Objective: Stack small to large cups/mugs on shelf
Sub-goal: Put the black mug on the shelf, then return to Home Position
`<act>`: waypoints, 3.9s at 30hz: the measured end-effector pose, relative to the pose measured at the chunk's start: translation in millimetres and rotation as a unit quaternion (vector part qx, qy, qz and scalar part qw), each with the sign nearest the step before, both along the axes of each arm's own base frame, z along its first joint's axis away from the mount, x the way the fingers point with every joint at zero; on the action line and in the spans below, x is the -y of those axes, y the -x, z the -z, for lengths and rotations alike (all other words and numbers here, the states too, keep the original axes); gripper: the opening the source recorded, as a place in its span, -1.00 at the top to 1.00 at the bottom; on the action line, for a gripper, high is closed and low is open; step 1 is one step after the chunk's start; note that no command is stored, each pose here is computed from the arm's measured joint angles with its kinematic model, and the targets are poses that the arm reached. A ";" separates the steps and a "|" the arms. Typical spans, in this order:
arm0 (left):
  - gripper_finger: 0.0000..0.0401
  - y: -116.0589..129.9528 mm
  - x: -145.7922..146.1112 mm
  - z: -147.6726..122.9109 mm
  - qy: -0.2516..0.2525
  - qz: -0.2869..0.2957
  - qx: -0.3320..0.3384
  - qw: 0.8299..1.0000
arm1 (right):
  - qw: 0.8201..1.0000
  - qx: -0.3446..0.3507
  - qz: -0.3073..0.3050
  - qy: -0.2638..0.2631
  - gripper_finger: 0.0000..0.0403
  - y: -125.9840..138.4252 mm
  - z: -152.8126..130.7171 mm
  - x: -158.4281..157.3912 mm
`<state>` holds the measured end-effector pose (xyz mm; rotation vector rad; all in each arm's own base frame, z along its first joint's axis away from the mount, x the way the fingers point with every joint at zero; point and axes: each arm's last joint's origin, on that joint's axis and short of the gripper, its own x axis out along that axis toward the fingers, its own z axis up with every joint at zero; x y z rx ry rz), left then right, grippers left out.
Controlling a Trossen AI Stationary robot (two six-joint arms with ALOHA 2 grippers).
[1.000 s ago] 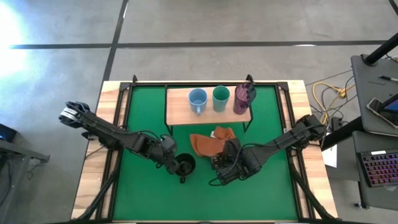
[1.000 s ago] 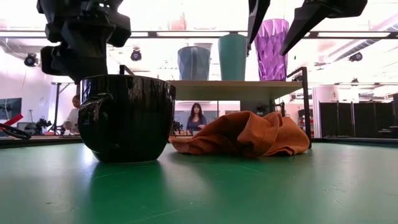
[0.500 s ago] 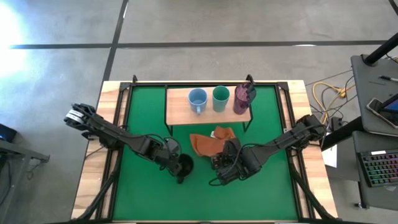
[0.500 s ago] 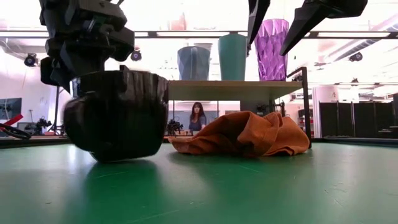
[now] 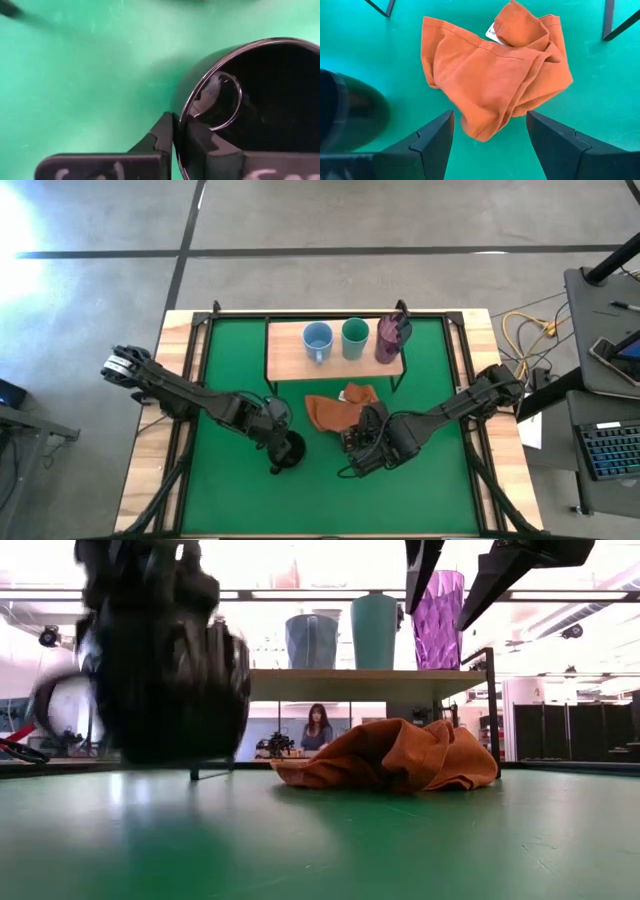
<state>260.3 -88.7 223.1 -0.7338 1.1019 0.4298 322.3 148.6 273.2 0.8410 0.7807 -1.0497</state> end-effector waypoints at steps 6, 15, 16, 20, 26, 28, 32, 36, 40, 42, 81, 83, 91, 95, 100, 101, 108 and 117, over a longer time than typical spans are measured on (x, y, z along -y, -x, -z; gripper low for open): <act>0.99 13.4 -24.1 -81.1 -0.036 -0.022 0.047 0.998 | 1.000 -0.006 -0.001 0.004 -0.20 1.1 0.1 0.6; 0.99 30.0 -85.7 -151.2 -0.127 -0.094 0.046 0.986 | 0.999 0.001 -0.003 0.032 -0.20 1.1 -0.6 2.1; 0.99 30.1 -93.5 -155.5 -0.130 -0.106 0.050 0.985 | 0.999 0.001 -0.001 0.032 -0.20 1.0 -0.6 2.8; 0.99 36.4 -122.9 -162.8 -0.134 -0.131 0.036 0.982 | 0.999 0.000 0.018 0.039 -0.20 3.9 -1.5 4.7; 0.99 42.1 -155.9 -164.8 -0.106 -0.172 0.026 0.979 | 0.995 0.018 0.065 0.072 -0.20 15.6 -13.3 13.8; 0.99 41.2 -162.8 -165.0 -0.103 -0.183 0.028 0.977 | 0.994 0.023 0.069 0.082 -0.20 18.8 -17.8 16.8; 0.99 37.0 -172.9 -160.2 -0.100 -0.199 0.015 0.975 | 0.992 0.026 0.070 0.101 -0.20 22.5 -24.7 23.3; 0.99 27.7 -183.4 -150.5 -0.094 -0.210 -0.005 0.973 | 0.992 0.014 0.056 0.110 -0.20 21.4 -28.2 31.6; 0.99 22.0 -194.6 -143.1 -0.090 -0.224 -0.024 0.970 | 0.992 0.003 0.048 0.117 -0.20 19.6 -29.5 38.8; 0.99 20.1 -200.3 -142.9 -0.089 -0.232 -0.025 0.968 | 0.992 0.000 0.047 0.118 -0.20 18.9 -29.9 41.6; 0.95 23.6 -199.0 -141.9 -0.049 -0.287 -0.043 0.956 | 0.988 -0.051 -0.024 0.141 -0.20 20.8 -37.6 53.8; 0.95 22.7 -199.4 -138.4 -0.047 -0.288 -0.044 0.956 | 0.988 -0.051 -0.025 0.142 -0.20 20.8 -37.6 53.8; 0.79 19.0 -201.3 -134.9 -0.056 -0.287 -0.031 0.956 | 0.987 -0.057 -0.034 0.144 -0.20 20.8 -37.6 53.8; 0.61 18.9 -201.3 -134.9 -0.056 -0.286 -0.031 0.956 | 0.987 -0.059 -0.036 0.145 -0.20 20.8 -37.6 53.8; 0.43 19.9 -200.0 -138.8 -0.045 -0.283 -0.021 0.958 | 0.987 -0.060 -0.038 0.146 -0.20 20.8 -37.6 53.8; 0.41 21.2 -198.9 -142.0 -0.046 -0.280 -0.016 0.959 | 0.987 -0.060 -0.038 0.146 -0.20 20.8 -37.6 53.8; 0.37 52.2 -159.7 -195.2 -0.077 -0.191 0.091 0.974 | 0.981 -0.054 -0.066 0.174 -0.20 22.5 -54.4 58.0; 0.36 136.9 -118.0 -247.2 -0.126 -0.116 0.278 0.945 | 0.967 0.130 -0.106 0.192 -0.20 59.0 -181.5 69.4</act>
